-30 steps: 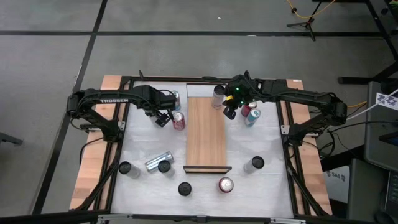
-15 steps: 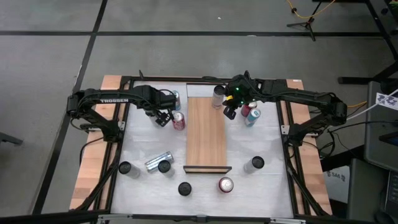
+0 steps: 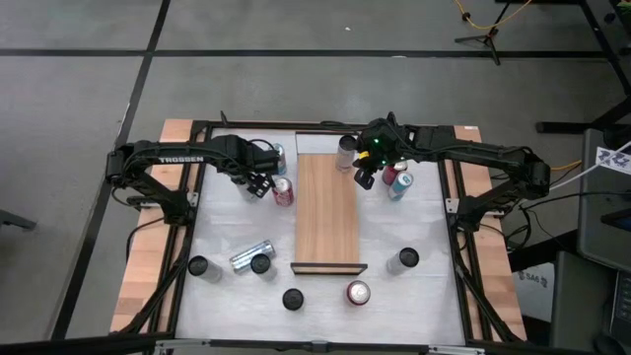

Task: Place canned beverage on shelf
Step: Put the white pink soda can on the shelf aligned with the other white pink soda can

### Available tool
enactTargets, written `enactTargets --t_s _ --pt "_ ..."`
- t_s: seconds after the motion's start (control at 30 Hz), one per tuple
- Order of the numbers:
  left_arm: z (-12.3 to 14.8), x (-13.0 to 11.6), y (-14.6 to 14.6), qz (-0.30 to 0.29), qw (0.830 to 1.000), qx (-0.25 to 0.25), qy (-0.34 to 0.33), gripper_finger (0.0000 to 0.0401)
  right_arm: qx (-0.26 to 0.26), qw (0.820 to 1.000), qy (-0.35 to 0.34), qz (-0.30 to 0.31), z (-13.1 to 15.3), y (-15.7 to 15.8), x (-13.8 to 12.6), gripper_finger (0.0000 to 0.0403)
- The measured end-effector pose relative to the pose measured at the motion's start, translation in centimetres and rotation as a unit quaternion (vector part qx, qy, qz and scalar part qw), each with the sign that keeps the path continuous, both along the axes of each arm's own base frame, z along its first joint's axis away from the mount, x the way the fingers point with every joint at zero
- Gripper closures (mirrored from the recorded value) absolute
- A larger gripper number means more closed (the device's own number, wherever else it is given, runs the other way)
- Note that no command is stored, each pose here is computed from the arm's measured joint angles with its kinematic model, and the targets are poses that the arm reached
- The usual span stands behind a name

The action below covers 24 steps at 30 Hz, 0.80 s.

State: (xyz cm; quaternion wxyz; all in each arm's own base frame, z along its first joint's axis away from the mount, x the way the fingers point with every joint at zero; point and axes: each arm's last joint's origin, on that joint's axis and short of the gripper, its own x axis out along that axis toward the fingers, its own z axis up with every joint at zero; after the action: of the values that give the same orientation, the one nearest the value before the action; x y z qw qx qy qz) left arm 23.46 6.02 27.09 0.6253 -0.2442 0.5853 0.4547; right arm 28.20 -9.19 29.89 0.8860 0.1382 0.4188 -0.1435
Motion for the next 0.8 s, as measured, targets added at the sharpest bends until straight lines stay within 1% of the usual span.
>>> enactTargets --t_s 0.1,0.3,0.47,0.63,0.7,0.8 --pt "0.00 -0.04 0.00 0.002 1.000 0.001 0.002 0.0108 0.000 1.000 0.000 0.000 0.00 0.00 0.00 0.0402" --pt "0.03 -0.06 -0.02 0.029 1.000 0.004 -0.006 0.0125 0.000 1.000 0.000 0.000 0.00 0.00 0.00 0.0402" --pt "0.06 -0.08 -0.01 0.067 0.998 0.012 -0.016 0.0130 0.000 1.000 0.000 0.000 0.00 0.00 0.00 0.0402" --pt "0.08 -0.10 0.06 0.146 0.988 0.030 -0.039 0.0130 0.000 1.000 0.000 0.000 0.00 0.00 0.00 0.0402" --pt "0.08 -0.13 0.06 0.186 0.981 0.035 -0.050 0.0130 0.000 1.000 0.000 0.000 0.00 0.00 0.00 0.0402" --pt "0.08 -0.14 0.06 0.248 0.965 0.043 -0.069 0.0131 0.000 1.000 0.000 0.000 0.00 0.00 0.00 0.0402"
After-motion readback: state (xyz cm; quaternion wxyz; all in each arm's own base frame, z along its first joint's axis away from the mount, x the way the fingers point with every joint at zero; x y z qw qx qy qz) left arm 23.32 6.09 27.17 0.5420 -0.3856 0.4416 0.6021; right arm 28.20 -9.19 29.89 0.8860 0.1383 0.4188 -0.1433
